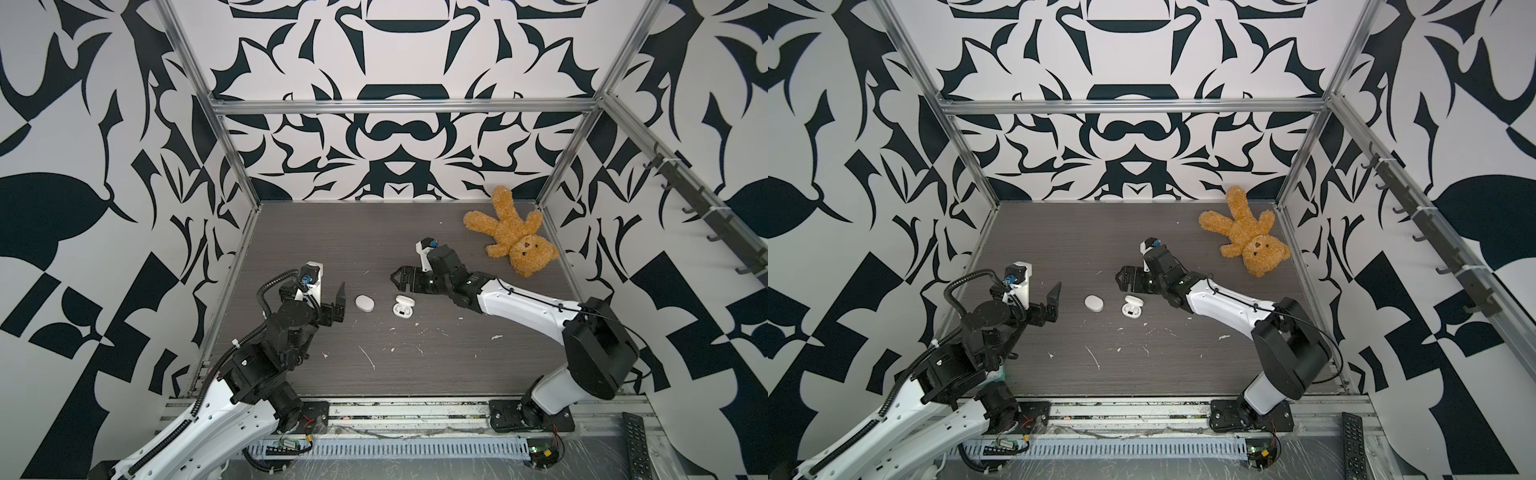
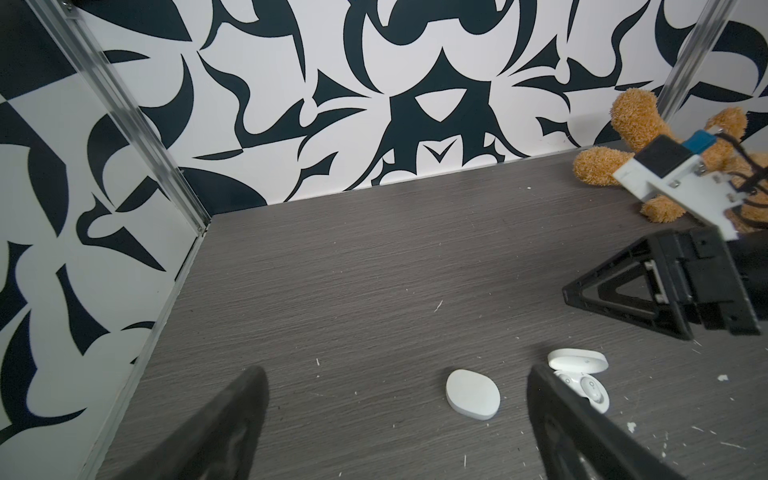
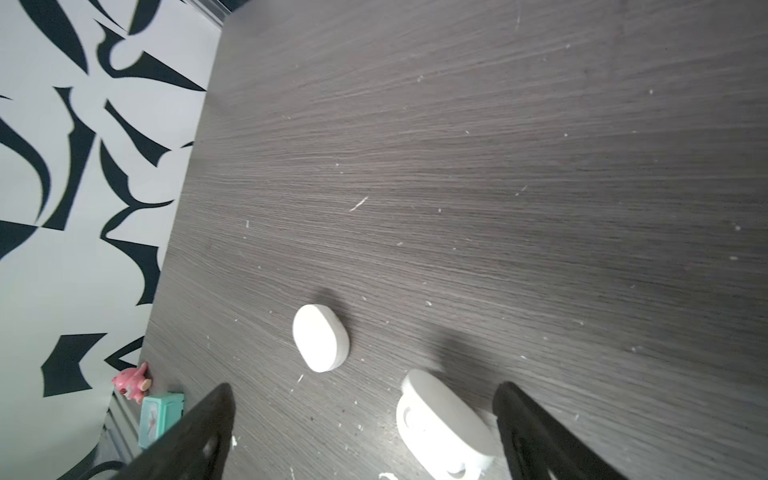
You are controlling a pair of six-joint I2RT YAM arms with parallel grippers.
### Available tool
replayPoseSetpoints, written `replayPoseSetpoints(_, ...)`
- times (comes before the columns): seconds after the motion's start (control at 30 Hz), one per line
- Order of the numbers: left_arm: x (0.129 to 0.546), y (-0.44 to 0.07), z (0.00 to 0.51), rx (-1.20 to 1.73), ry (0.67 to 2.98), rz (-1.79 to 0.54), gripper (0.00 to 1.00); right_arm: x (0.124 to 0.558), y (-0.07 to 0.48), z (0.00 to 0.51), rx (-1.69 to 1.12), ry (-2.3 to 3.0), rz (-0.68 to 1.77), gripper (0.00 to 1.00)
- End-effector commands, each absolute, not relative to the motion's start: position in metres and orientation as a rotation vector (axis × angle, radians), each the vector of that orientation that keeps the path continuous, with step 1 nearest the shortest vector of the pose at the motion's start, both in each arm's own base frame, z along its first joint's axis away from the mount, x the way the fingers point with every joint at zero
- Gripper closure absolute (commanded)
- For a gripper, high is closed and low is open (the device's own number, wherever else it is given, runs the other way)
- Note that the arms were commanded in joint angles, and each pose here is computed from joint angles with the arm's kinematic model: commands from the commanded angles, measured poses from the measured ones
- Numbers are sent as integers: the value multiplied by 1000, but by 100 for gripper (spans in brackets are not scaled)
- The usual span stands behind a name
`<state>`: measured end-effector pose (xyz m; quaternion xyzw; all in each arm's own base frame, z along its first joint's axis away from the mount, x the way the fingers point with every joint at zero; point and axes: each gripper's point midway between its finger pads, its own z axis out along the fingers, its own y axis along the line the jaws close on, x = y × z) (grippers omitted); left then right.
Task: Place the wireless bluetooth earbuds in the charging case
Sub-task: 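Open the right gripper and raise it away from the case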
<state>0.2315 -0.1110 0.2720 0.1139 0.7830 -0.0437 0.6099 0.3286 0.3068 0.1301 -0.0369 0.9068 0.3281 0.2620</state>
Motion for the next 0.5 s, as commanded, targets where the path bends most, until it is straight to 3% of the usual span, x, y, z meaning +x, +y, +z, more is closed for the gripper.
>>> replayPoseSetpoints(0.0, 232, -112, 265, 277, 1822, -91, 1, 322, 322, 135, -237, 2501, 1005, 1)
replayPoseSetpoints(0.47, 232, -113, 263, 287, 1831, -90, 1, 305, 336, 113, -322, 2586, 1140, 1)
